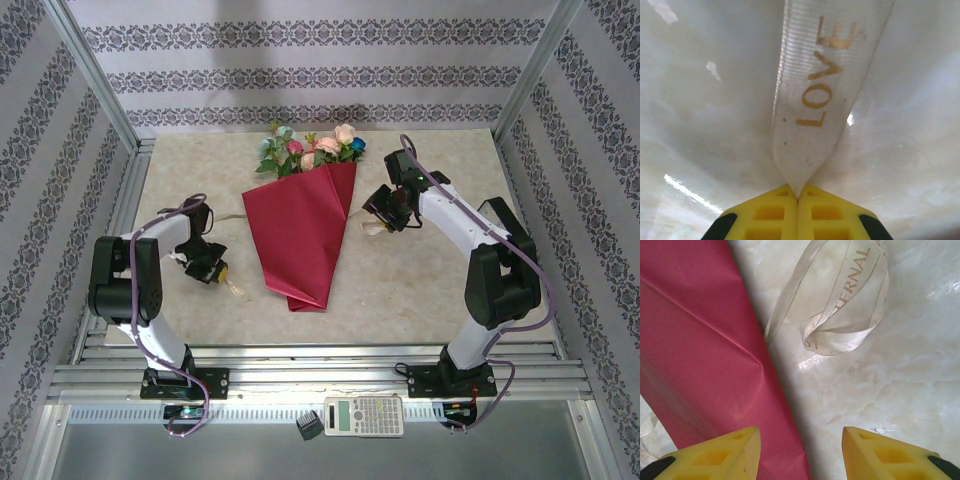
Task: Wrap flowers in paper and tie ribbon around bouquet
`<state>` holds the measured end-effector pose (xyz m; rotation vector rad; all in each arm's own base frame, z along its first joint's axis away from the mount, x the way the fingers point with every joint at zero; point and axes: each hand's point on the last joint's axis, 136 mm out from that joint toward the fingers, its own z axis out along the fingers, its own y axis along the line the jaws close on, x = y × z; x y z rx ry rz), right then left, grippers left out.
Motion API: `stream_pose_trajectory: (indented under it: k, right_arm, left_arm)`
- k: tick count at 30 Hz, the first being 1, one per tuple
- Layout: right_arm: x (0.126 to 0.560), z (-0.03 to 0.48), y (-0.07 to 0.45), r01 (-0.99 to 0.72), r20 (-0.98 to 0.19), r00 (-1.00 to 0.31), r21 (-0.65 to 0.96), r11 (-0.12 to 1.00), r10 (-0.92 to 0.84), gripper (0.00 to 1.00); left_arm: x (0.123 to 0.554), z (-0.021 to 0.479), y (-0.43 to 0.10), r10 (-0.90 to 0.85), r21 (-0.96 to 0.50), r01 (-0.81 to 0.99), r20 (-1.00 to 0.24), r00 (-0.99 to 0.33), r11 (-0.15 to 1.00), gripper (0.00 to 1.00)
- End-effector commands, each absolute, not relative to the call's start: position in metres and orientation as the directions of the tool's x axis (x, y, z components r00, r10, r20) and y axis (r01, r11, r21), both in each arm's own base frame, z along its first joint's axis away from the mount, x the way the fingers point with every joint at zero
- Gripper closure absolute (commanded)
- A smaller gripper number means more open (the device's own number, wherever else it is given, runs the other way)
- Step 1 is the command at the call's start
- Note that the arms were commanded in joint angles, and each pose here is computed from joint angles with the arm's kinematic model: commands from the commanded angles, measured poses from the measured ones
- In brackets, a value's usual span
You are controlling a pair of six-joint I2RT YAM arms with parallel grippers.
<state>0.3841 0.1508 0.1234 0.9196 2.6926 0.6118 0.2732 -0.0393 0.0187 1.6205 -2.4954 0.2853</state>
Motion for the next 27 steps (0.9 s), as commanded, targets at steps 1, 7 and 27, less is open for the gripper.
stream_pose_trajectory:
  k: [1,7,27]
  right_arm:
    - [0.385,0.134,0.147,0.503,-0.127,-0.779,0.456,0.734,0.614,0.53]
    - [0.388,0.142,0.140,0.488,-0.160,-0.780,0.448,0.749,0.604,0.54]
    - [0.364,0.140,0.103,0.534,-0.149,-0.746,0.449,0.717,0.649,0.56]
  left_arm:
    - [0.282,0.053,-0.034,-0.902,-0.160,-0.907,0.130,-0.411,0.390,1.00]
    - [0.279,0.158,-0.060,-0.905,-0.405,-0.860,0.152,-0.398,0.310,1.00]
    - [0.485,0.343,-0.293,-0.660,-0.866,-0.470,0.255,-0.707,0.169,1.00]
